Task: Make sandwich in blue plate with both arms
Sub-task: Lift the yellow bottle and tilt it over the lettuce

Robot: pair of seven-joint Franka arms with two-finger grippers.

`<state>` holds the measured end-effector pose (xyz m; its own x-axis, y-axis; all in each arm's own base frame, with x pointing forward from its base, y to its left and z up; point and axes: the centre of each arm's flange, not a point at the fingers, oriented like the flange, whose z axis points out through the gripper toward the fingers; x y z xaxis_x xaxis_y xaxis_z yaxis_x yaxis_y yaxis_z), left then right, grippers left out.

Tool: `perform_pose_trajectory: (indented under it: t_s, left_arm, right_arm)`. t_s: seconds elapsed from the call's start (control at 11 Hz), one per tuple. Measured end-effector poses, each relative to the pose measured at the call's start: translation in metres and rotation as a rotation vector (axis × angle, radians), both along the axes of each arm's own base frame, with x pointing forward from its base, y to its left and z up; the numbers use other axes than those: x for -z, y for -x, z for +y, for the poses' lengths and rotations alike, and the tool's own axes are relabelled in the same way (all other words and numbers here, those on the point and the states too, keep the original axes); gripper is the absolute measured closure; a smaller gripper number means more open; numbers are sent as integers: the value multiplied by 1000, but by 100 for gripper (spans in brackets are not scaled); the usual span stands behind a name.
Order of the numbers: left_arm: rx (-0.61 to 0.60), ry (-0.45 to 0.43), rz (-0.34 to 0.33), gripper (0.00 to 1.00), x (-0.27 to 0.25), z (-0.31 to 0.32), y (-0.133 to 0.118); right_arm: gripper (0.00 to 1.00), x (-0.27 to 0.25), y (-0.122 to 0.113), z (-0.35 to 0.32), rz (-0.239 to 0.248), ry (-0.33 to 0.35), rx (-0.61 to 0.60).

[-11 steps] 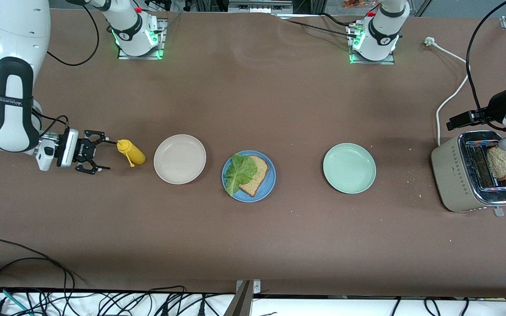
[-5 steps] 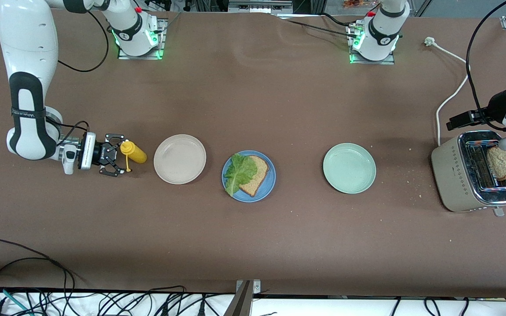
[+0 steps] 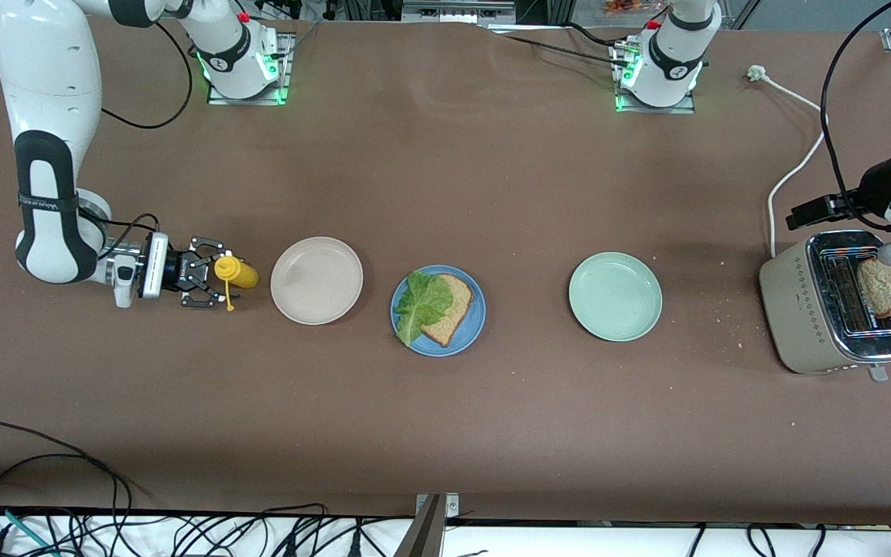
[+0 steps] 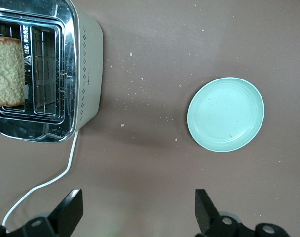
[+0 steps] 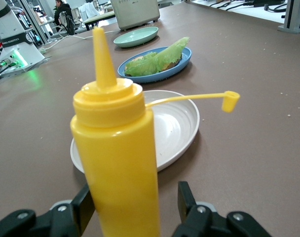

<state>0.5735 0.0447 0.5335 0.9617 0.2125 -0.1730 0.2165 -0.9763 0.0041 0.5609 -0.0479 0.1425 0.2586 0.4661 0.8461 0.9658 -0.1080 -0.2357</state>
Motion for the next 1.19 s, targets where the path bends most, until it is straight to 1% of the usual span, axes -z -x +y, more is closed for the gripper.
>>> perform_pose_trajectory:
  t_s: [0.09,0.18,0.37,0.46,0.55,0.64,0.73,0.82,1.0,1.1,1.19]
  left_arm:
    - [0,0,0,0,0,0,0]
    - [0,0,0,0,0,0,0]
    - [1,0,0,0,0,0,0]
    - [1,0,0,0,0,0,0]
    - [1,0,0,0,0,0,0]
    - [1,0,0,0,0,0,0]
    - [1,0,0,0,0,0,0]
    - [1,0,0,0,0,0,0]
    - [0,0,0,0,0,0,0]
    - [0,0,0,0,0,0,0]
    - [1,0,0,0,0,0,0]
  right_arm:
    - [26,0,0,1,0,-5,1]
    - [36,1,0,2,2,-8,1]
    - [62,2,0,4,6,-19,8]
    - [63,2,0,4,28,-21,23]
    - [65,1,-2,4,63,-18,42]
    - [66,-3,-8,6,91,-12,60]
    - [66,-11,-20,10,119,11,69]
    - [65,-24,-36,16,159,71,58]
    - [65,-69,-79,44,223,271,4]
    - [64,-92,-95,67,250,371,-23]
    - [64,-109,-104,95,256,450,-54]
